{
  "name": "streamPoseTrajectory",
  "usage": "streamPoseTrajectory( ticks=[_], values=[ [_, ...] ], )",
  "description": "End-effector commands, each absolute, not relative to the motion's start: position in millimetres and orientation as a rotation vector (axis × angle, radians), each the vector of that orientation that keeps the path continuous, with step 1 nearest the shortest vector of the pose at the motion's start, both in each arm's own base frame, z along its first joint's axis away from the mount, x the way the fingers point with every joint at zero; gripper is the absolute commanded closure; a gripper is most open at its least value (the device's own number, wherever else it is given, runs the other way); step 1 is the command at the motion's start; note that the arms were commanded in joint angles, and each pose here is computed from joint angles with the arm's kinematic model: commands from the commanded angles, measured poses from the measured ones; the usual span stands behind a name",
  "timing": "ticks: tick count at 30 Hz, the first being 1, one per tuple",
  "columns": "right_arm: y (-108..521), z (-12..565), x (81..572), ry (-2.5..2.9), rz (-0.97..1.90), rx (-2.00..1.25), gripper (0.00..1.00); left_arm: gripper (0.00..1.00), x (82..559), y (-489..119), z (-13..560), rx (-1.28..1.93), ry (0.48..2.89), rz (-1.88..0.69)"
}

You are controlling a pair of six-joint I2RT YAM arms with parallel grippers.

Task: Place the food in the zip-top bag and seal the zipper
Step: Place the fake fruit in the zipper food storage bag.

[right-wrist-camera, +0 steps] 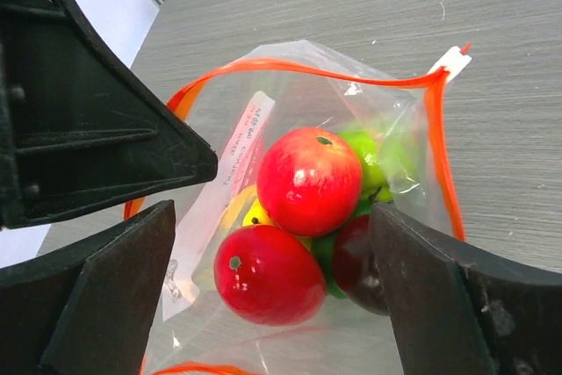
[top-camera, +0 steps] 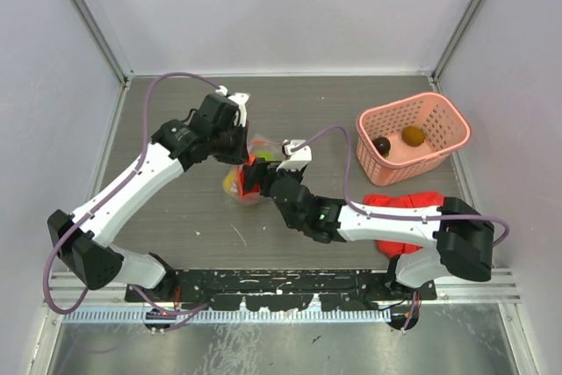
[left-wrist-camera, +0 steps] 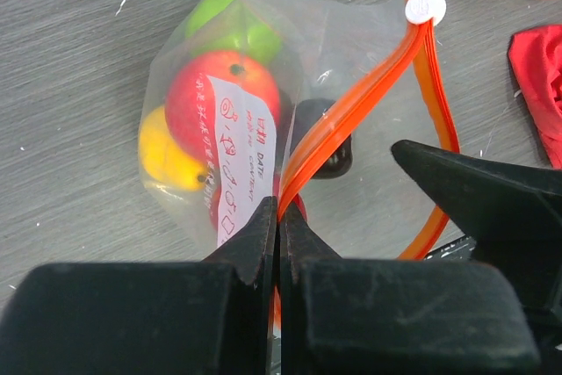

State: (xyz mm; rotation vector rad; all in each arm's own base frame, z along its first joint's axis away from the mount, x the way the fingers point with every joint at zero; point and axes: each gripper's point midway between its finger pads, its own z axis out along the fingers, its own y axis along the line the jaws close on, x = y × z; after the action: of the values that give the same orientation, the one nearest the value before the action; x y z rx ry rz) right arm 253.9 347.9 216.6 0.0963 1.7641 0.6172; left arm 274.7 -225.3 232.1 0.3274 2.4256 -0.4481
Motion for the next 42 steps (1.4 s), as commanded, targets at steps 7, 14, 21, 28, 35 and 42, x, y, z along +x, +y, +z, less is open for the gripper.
streamPoseTrajectory(
  ticks=[7, 14, 21, 28, 35, 42],
  values=[
    [317.6, 291.9, 250.3, 1.72, 0.584, 0.088, 0.05, 1.0, 280.2, -222.2, 246.6, 0.323, 2.359, -0.449],
    [296.8, 282.7, 266.2, 1.857, 0.508, 0.081, 0.09, 1.0, 280.3, -217.6, 247.8, 0.336, 2.353, -0.421],
    [288.6, 243.3, 285.1, 2.044, 0.51, 0.075, 0.21, 1.0, 279.9, -215.6, 248.3, 0.34, 2.349, -0.411],
    [307.1, 215.3, 292.1, 2.147, 0.488, 0.004, 0.39, 1.0, 280.2, -214.9, 248.3, 0.342, 2.347, -0.406],
    [302.0, 232.7, 306.4, 2.157, 0.351, -0.037, 0.77, 1.0, 281.2, -205.4, 252.8, 0.338, 2.331, -0.353],
    [286.9, 259.4, 319.4, 2.19, 0.144, -0.1, 0.99, 1.0, 280.4, -194.2, 263.1, 0.323, 2.312, -0.302]
  ],
)
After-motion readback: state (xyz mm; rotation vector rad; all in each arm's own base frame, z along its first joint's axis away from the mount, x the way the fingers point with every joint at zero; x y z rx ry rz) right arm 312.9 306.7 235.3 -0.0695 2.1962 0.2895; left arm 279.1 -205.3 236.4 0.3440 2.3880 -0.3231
